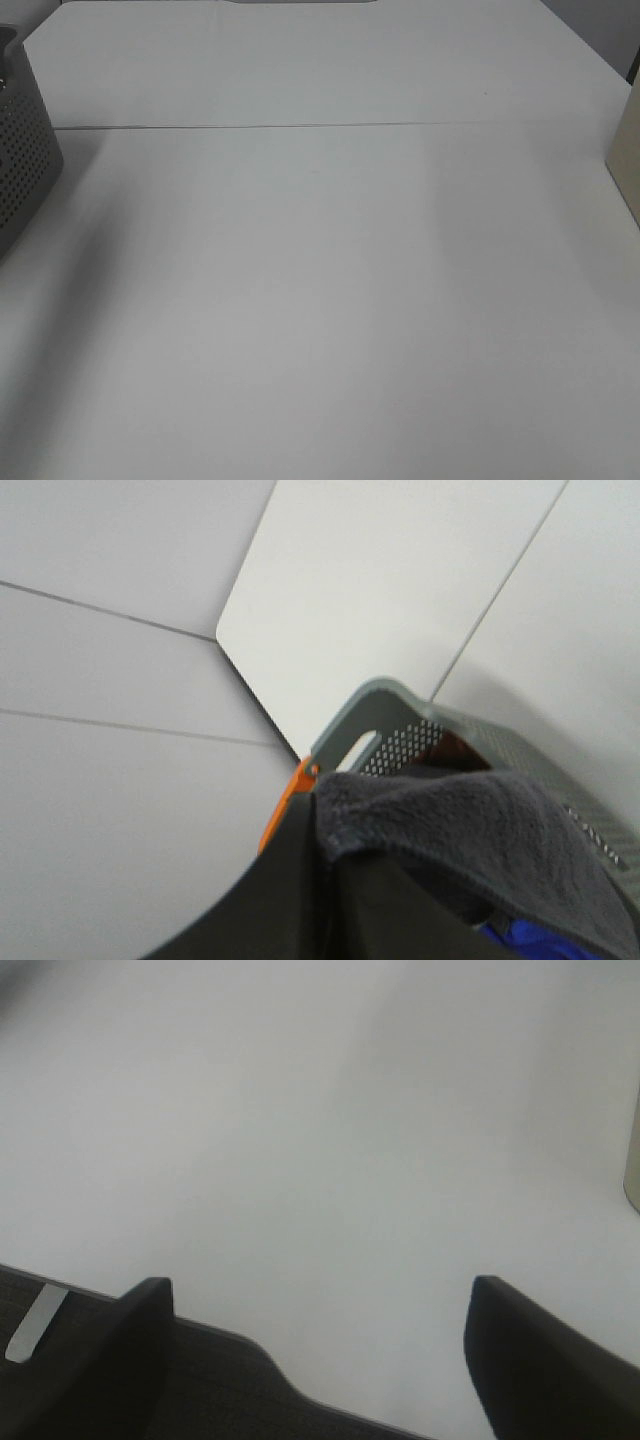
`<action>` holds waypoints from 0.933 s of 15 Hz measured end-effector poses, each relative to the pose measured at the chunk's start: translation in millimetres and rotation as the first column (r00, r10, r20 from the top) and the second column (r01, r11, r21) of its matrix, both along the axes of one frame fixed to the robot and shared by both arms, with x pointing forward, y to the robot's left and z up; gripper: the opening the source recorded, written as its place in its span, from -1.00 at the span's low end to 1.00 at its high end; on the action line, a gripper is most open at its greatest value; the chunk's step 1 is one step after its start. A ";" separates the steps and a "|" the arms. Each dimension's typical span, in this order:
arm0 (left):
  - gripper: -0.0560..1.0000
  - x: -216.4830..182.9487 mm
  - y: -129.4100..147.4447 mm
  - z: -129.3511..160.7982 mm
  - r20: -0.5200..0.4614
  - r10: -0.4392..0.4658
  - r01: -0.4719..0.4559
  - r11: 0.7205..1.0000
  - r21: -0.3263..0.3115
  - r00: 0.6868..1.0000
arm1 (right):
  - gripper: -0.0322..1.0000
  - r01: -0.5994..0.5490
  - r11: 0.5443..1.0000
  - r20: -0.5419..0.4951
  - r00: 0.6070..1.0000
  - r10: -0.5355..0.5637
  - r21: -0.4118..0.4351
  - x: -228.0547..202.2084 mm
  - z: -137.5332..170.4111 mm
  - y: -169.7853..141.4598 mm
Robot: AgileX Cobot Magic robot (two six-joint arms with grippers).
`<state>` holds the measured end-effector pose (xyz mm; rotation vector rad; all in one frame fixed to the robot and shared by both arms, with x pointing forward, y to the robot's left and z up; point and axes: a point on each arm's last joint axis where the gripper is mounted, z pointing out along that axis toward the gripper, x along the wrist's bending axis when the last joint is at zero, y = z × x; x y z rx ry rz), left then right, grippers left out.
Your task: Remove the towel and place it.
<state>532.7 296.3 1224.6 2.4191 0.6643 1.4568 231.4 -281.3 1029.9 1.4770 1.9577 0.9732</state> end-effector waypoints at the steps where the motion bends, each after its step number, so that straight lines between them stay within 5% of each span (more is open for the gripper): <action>1: -0.89 -3.5 -14.1 9.6 0.031 -0.037 0.038 0.999 -0.023 0.999 | 0.54 0.000 1.000 0.000 1.000 0.000 0.000 0.0 0.0 0.0; 7: -0.89 -20.2 -94.8 67.7 0.210 -0.244 0.280 0.947 -0.160 0.947 | 0.54 0.000 1.000 0.001 1.000 0.000 0.000 0.1 0.1 0.0; 11: -0.89 -4.3 -140.9 50.9 0.157 -0.349 0.374 0.913 -0.166 0.924 | 0.54 -0.009 1.000 0.036 0.999 0.008 0.026 11.2 10.0 2.6; 14: -0.89 3.9 -170.5 31.6 0.100 -0.411 0.423 0.892 -0.160 0.906 | 0.54 -0.195 0.978 0.127 0.975 0.185 0.076 44.8 26.9 20.4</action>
